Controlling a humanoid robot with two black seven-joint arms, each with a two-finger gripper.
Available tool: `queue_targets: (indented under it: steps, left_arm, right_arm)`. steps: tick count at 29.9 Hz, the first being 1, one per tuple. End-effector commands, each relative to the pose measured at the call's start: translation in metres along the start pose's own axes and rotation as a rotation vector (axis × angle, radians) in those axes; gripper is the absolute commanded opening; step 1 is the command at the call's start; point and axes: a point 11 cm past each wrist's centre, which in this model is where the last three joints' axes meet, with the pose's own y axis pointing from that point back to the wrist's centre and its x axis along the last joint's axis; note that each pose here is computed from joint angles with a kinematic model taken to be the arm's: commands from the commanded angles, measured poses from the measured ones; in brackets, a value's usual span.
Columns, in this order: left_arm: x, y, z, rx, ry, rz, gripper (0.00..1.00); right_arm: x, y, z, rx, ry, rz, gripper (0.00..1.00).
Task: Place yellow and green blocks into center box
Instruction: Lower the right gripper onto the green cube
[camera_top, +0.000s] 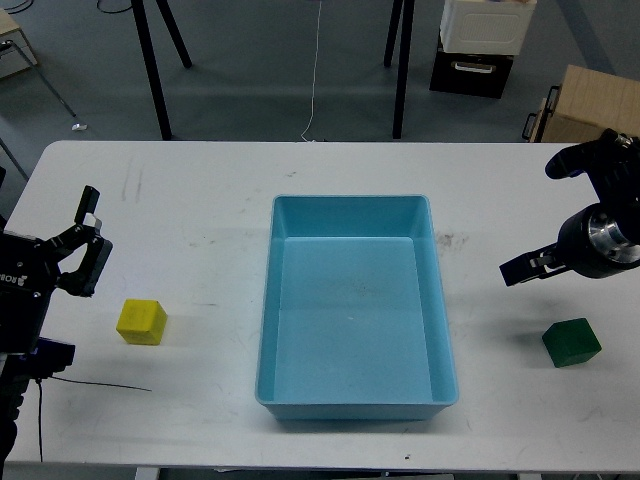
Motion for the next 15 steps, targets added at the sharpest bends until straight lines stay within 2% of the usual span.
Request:
queue_targets:
  steps: [1,9,15]
  left_arm:
    - [0.0,0.0,-0.001,0.001,0.001,0.0,1.0]
    - [0.0,0.0,-0.001,0.001,0.002,0.001,1.0]
    - [0.002,0.002,-0.001,0.001,0.004,0.009,1.0]
  right_arm:
    - [-0.018,-0.008,0.014,-0.01,-0.044,-0.034,1.0]
    - [-0.052,-0.031,0.023,-0.037,-0.014,-0.111,1.0]
    - [-0.062,-0.038,0.022,-0.028,-0.016,-0.137,1.0]
